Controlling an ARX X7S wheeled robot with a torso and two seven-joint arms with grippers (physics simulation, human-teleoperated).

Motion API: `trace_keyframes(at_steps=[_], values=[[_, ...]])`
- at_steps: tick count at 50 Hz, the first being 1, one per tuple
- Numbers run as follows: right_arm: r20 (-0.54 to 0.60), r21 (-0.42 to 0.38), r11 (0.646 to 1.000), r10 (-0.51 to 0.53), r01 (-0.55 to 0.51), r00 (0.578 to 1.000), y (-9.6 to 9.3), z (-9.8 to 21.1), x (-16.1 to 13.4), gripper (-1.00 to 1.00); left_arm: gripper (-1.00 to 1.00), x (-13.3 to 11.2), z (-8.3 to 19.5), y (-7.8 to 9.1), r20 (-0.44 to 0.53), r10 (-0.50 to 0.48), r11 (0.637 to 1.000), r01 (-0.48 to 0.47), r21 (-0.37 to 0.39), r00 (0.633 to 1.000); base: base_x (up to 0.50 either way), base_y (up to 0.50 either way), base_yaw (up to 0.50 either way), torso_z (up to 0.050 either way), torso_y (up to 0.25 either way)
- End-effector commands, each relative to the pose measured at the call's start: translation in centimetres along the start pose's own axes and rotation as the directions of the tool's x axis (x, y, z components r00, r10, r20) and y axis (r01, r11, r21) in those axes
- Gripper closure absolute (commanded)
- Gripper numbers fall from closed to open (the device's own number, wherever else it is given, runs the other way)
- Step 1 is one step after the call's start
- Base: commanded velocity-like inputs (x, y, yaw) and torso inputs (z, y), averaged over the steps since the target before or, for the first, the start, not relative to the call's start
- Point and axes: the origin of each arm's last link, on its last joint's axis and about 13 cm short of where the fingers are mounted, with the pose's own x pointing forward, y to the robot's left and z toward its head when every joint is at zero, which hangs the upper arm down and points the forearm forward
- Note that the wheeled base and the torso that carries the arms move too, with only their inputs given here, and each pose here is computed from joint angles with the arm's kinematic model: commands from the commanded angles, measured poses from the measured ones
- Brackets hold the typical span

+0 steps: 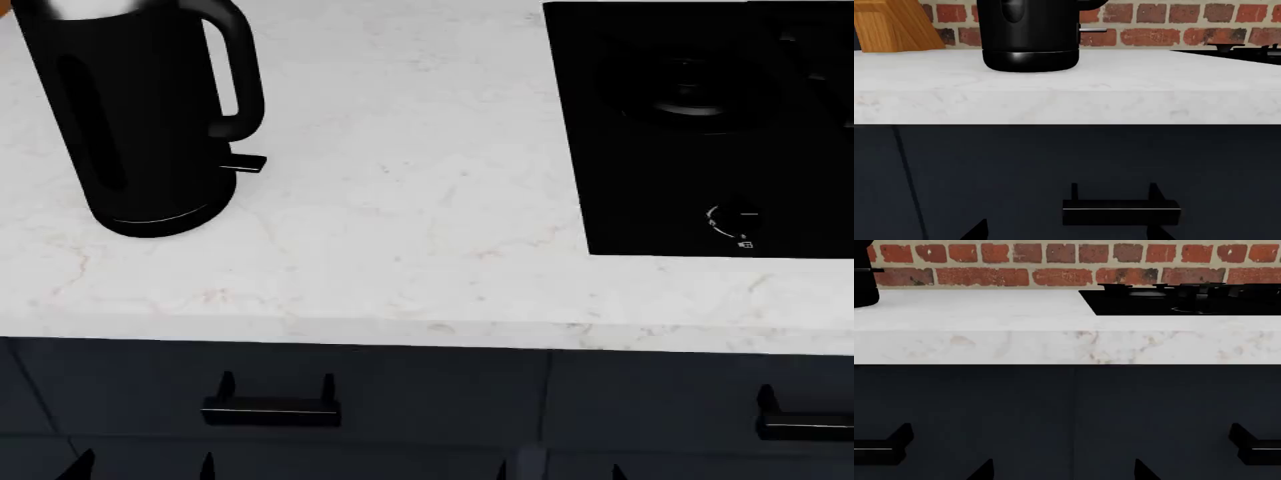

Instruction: Press the button to open the lid of the electric kettle.

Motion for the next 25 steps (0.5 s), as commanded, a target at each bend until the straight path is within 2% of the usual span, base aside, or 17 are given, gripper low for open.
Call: trace_keyframes(at_steps=[1, 2, 7, 8, 9, 10, 11, 12, 13, 20, 21, 23, 25], values=[[0.0, 0.0, 1.0, 0.0, 0.0, 1.0, 0.0, 0.0, 0.0, -1.0, -1.0, 0.0, 0.0, 0.0, 0.0, 0.0, 1.0, 0.0, 0.0, 1.0, 0.0, 0.0, 0.0, 0.0, 0.0], [-0.004, 0.025, 1.0, -0.007, 0.007, 1.0, -0.1, 0.1, 0.1, -1.0, -1.0, 0.1, 0.0, 0.0, -0.007, -0.001, 1.0, 0.001, -0.011, 1.0, 0.0, 0.0, 0.0, 0.0, 0.0], [0.012, 0.037, 0.999, -0.004, 0.004, 1.0, 0.0, 0.3, 0.0, -1.0, -1.0, 0.1, 0.1, 0.0, -0.019, 0.0, 1.0, 0.0, -0.01, 1.0, 0.0, 0.0, 0.0, 0.0, 0.0], [0.013, 0.039, 0.999, -0.006, 0.005, 1.0, -0.1, 0.2, 0.0, -1.0, -1.0, 0.0, 0.2, 0.0, -0.008, -0.024, 0.999, 0.024, -0.036, 1.0, 0.0, 0.0, 0.0, 0.0, 0.0], [0.015, 0.041, 0.999, -0.006, 0.005, 1.0, -0.1, 0.3, 0.0, -1.0, -1.0, 0.1, 0.1, 0.1, -0.011, -0.021, 1.0, 0.021, -0.006, 1.0, 0.0, 0.0, 0.0, 0.05, 0.0], [0.015, 0.043, 0.999, -0.009, 0.009, 1.0, -0.1, 0.3, 0.0, -1.0, -1.0, 0.1, 0.1, 0.1, -0.013, -0.025, 1.0, 0.025, -0.015, 1.0, 0.0, 0.0, 0.0, 0.05, 0.0], [0.164, -0.234, 0.972, 0.021, 0.018, 0.986, -0.4, 1.1, 3.5, -1.0, -1.0, 3.4, 1.2, -3.3, 0.146, -0.123, 0.982, 0.142, -0.128, 0.982, 0.0, 0.0, 0.0, 0.0, 0.0], [0.0, 0.0, 1.0, 0.0, 0.0, 1.0, 0.0, 0.0, 0.0, -1.0, -1.0, 0.0, 0.0, 0.0, 0.0, 0.0, 1.0, 0.0, 0.0, 1.0, 0.0, 0.0, 0.0, 0.0, 0.0], [0.0, 0.008, 1.0, -0.008, 0.008, 1.0, -0.1, -0.1, 0.0, -1.0, -1.0, 0.1, -0.1, 0.1, -0.02, 0.001, 1.0, -0.001, -0.029, 1.0, 0.0, 0.0, 0.0, 0.0, 0.0], [0.044, 0.028, 1.0, 0.008, -0.009, 0.999, -0.2, 0.5, -0.2, -1.0, -1.0, 0.2, 0.4, 0.3, 0.023, 0.021, 0.998, -0.02, -0.052, 1.0, 0.0, 0.0, 0.0, -0.012, 0.0], [0.062, 0.016, 1.0, 0.018, -0.019, 0.998, -0.2, 1.4, -0.4, -1.0, -1.0, 0.3, 0.6, 0.4, 0.065, 0.044, 0.999, -0.043, -0.03, 0.997, 0.0, 0.0, 0.0, -0.012, 0.0], [0.104, 0.03, 0.999, 0.022, -0.025, 0.994, -0.4, 4.0, -0.6, -1.0, -1.0, 0.6, 2.2, 0.6, 0.089, 0.051, 0.998, -0.047, -0.043, 0.995, 0.0, 0.0, 0.0, -0.012, 0.0], [0.185, 0.02, 1.0, 0.007, -0.011, 0.983, -0.8, 7.4, -0.6, -1.0, -1.0, 0.8, 4.9, 0.9, 0.182, 0.051, 0.997, -0.039, -0.07, 0.982, 0.0, 0.0, 0.0, -0.012, 0.0]])
